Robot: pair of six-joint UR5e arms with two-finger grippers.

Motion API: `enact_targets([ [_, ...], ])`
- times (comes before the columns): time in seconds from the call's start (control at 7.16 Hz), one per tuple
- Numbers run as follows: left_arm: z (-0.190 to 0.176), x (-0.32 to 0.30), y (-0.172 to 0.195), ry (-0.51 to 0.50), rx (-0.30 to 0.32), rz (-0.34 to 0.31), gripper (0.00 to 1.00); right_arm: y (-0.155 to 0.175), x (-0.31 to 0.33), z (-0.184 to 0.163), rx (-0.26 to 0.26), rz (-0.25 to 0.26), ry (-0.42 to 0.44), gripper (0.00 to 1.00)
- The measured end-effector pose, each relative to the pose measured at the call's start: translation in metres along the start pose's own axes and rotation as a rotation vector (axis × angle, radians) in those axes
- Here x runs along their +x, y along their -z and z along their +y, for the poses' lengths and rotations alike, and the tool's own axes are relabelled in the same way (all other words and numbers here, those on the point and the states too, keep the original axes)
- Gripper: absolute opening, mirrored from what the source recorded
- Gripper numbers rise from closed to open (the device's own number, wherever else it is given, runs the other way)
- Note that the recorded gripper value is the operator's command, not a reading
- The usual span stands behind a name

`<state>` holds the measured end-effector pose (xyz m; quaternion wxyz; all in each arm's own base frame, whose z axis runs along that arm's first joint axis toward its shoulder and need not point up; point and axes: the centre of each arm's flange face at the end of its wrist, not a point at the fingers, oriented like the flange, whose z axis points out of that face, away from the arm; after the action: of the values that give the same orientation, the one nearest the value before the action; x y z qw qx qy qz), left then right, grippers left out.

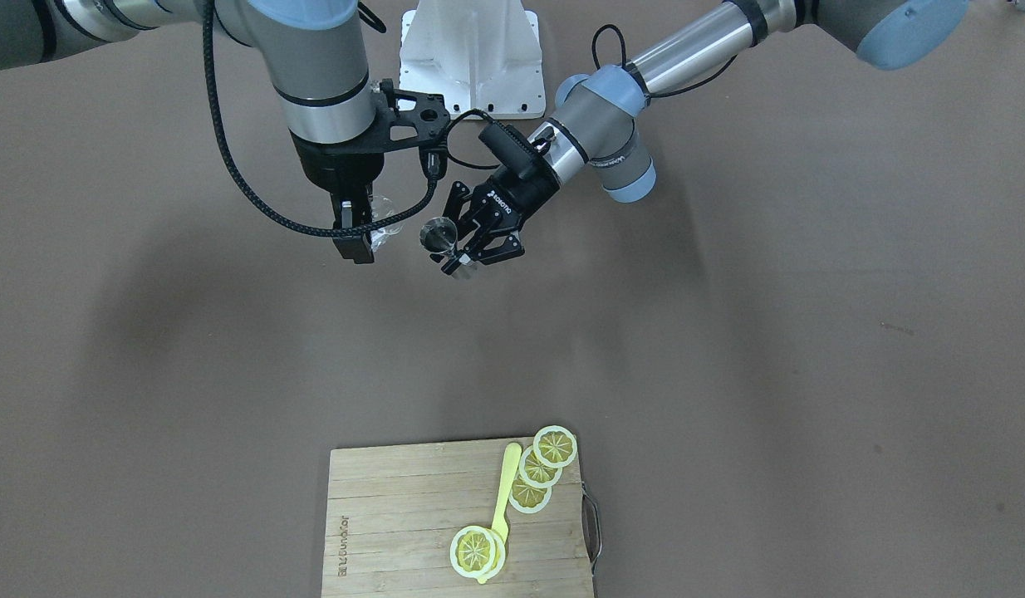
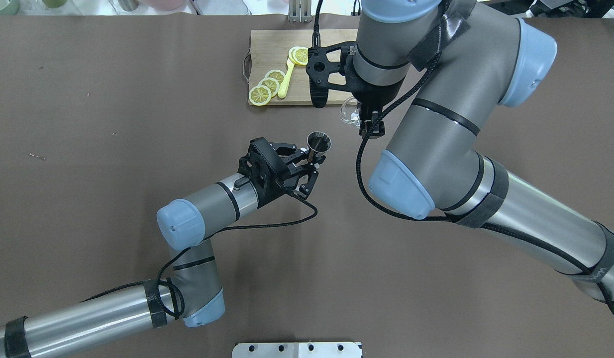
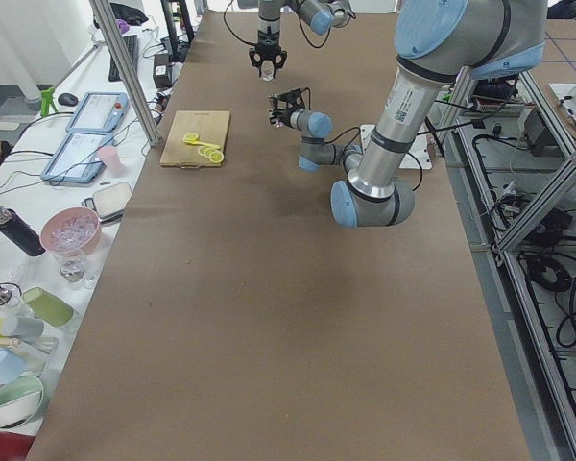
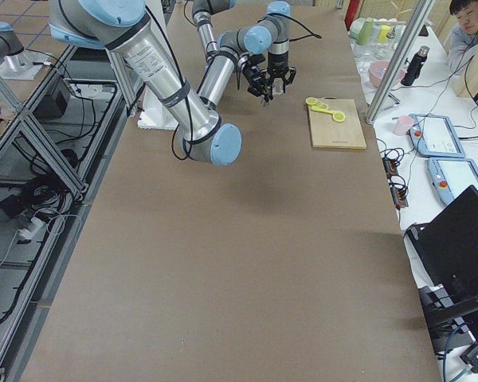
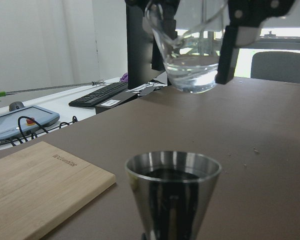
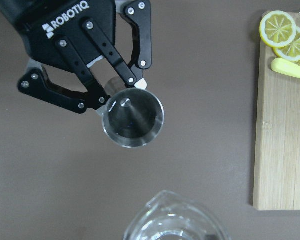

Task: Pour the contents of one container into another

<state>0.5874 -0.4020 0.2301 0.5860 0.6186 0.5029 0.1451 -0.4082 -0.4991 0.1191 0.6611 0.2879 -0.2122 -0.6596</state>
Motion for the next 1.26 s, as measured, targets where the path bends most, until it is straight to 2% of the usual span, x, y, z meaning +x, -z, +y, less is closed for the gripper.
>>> enact_targets([
  [0.28, 0.0, 0.0, 0.0, 0.0, 0.0, 0.0, 0.0, 0.0, -0.008, -0.01, -0.046, -0.019, 0.003, 0.0],
  [0.7, 0.0, 0.0, 0.0, 0.0, -0.001, -0.001, 0.0, -0.006, -0.026, -0.026, -0.119, -0.052, 0.065, 0.0],
  [1.26, 0.0, 0.0, 0.0, 0.0, 0.0, 0.001, 0.0, -0.004, -0.028, -0.026, -0.2, -0.088, 0.121, 0.0],
])
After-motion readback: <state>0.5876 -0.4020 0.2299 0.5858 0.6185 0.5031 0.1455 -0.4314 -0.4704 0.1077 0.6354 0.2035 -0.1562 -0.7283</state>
